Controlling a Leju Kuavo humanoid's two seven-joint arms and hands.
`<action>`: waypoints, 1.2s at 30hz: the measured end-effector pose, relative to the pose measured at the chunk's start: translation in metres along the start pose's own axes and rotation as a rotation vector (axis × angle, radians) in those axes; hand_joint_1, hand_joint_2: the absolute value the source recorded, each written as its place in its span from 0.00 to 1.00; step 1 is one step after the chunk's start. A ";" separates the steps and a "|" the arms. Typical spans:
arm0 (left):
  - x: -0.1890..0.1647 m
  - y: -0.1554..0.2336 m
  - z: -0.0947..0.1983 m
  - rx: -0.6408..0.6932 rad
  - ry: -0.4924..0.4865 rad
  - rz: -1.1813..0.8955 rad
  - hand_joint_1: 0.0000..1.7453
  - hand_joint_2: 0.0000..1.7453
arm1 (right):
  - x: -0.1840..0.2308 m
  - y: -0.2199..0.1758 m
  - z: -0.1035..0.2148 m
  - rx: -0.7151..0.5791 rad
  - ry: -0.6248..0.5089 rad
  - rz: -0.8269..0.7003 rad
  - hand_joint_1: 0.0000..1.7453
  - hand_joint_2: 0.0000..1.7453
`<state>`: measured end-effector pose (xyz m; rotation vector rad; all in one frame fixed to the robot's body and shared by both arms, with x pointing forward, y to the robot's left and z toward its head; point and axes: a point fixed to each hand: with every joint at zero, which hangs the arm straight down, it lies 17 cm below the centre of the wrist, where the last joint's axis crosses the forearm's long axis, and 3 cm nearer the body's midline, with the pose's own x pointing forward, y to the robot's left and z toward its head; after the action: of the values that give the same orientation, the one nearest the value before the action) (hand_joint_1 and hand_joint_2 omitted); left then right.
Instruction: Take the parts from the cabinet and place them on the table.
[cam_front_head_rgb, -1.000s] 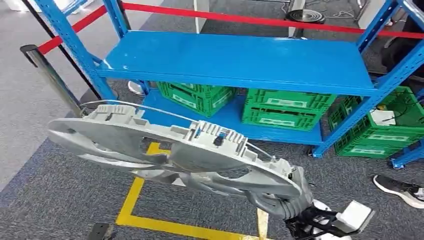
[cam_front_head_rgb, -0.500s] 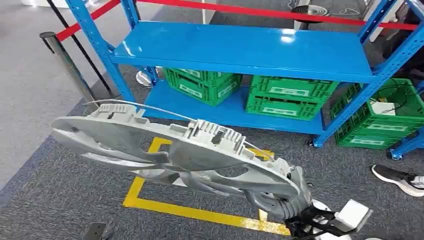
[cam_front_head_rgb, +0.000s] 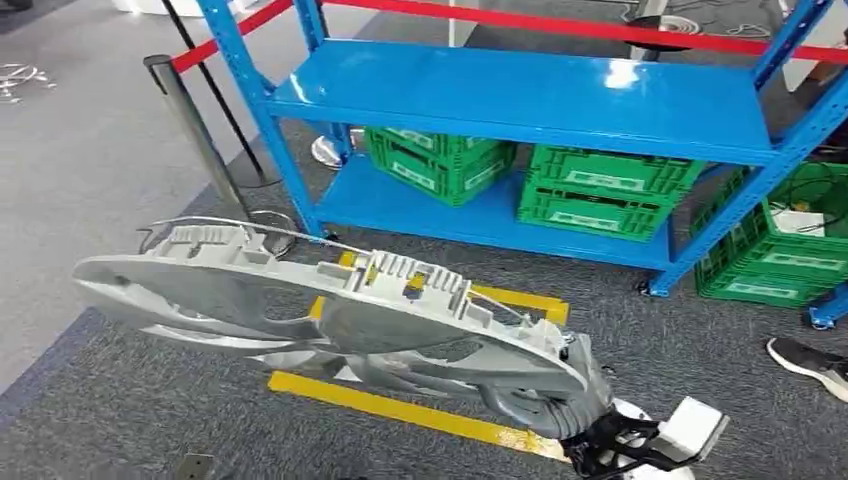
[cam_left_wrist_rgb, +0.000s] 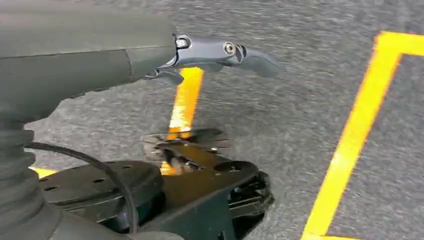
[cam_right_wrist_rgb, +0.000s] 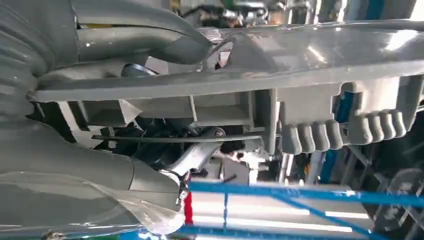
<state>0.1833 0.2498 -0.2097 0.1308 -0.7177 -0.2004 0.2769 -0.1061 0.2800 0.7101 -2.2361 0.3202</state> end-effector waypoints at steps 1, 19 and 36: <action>-0.001 0.001 0.002 0.003 -0.002 0.000 0.00 1.00 | 0.000 0.001 -0.001 0.005 -0.002 -0.003 1.00 1.00; -0.006 0.014 0.009 0.051 -0.004 0.040 0.00 1.00 | -0.008 0.020 -0.020 0.071 0.002 -0.038 1.00 1.00; 0.000 0.014 0.011 0.043 -0.025 0.016 0.00 1.00 | -0.010 0.019 -0.020 0.046 0.003 -0.017 1.00 1.00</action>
<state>0.1782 0.2625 -0.1993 0.1640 -0.7479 -0.1714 0.2834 -0.0775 0.2859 0.7520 -2.2248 0.3647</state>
